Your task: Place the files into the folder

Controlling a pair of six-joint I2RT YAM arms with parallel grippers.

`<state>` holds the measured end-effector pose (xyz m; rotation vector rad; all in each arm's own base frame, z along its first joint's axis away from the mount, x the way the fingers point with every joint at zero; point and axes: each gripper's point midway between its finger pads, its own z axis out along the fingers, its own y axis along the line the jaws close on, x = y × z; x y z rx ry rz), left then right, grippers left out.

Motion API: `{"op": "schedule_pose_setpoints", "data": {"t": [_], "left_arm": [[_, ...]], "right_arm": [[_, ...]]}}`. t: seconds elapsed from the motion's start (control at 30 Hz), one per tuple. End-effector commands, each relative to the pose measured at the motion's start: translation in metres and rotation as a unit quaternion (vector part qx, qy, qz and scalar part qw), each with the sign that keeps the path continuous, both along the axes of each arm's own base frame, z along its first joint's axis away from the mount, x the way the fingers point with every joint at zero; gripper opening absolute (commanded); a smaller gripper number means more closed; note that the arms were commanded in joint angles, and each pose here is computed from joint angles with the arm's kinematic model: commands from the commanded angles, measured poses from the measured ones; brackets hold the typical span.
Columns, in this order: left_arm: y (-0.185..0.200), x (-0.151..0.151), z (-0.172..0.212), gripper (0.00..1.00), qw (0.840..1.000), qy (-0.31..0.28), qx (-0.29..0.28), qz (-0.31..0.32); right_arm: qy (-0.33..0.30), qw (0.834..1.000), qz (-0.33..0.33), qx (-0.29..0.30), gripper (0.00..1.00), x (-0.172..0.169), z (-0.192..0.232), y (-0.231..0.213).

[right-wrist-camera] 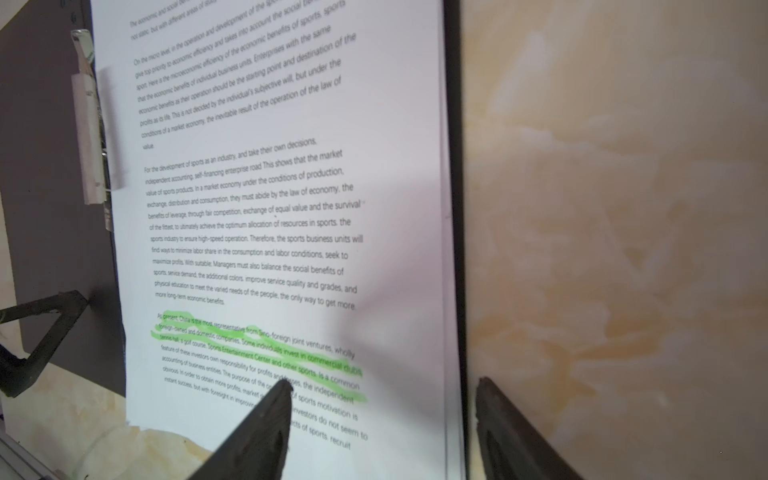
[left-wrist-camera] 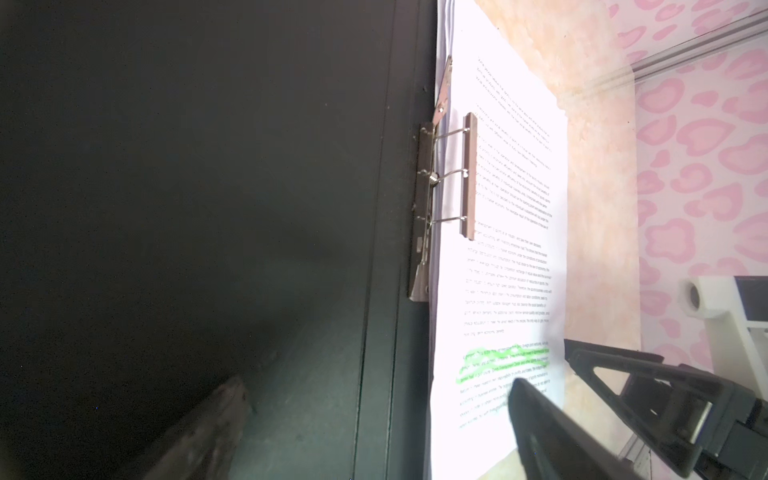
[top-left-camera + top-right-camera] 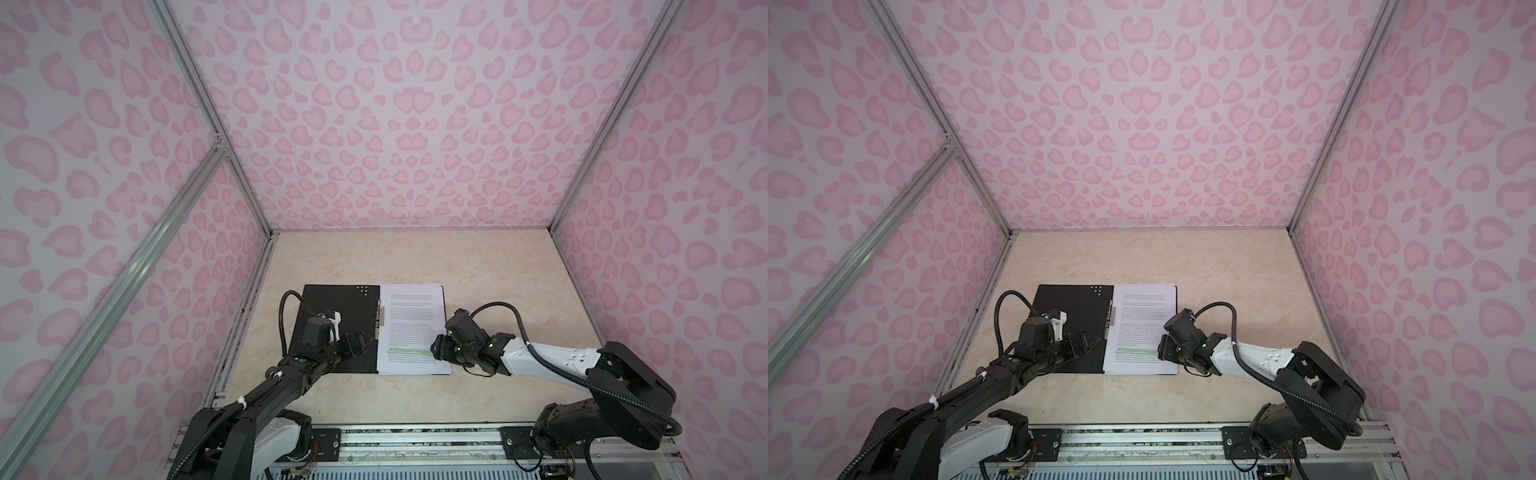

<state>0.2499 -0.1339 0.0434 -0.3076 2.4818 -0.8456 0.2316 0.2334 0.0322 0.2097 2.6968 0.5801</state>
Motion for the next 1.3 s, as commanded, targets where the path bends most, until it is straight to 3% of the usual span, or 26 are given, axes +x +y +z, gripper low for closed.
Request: {"op": "schedule_pose_setpoints", "data": {"t": [0.0,0.97,1.27], "left_arm": [[0.005,-0.011,-0.018,1.00,0.999,0.043,0.023,0.003],[0.002,-0.012,-0.025,0.99,0.998,0.055,0.031,-0.004],[0.000,-0.011,-0.025,0.99,0.998,0.056,0.032,-0.006]], "right_arm": [[-0.002,1.000,-0.011,-0.026,0.70,0.000,-0.002,-0.006],[0.000,1.000,0.005,-0.022,0.70,-0.004,-0.002,0.009],[-0.007,0.999,0.011,-0.046,0.70,-0.003,0.000,0.010]]}}
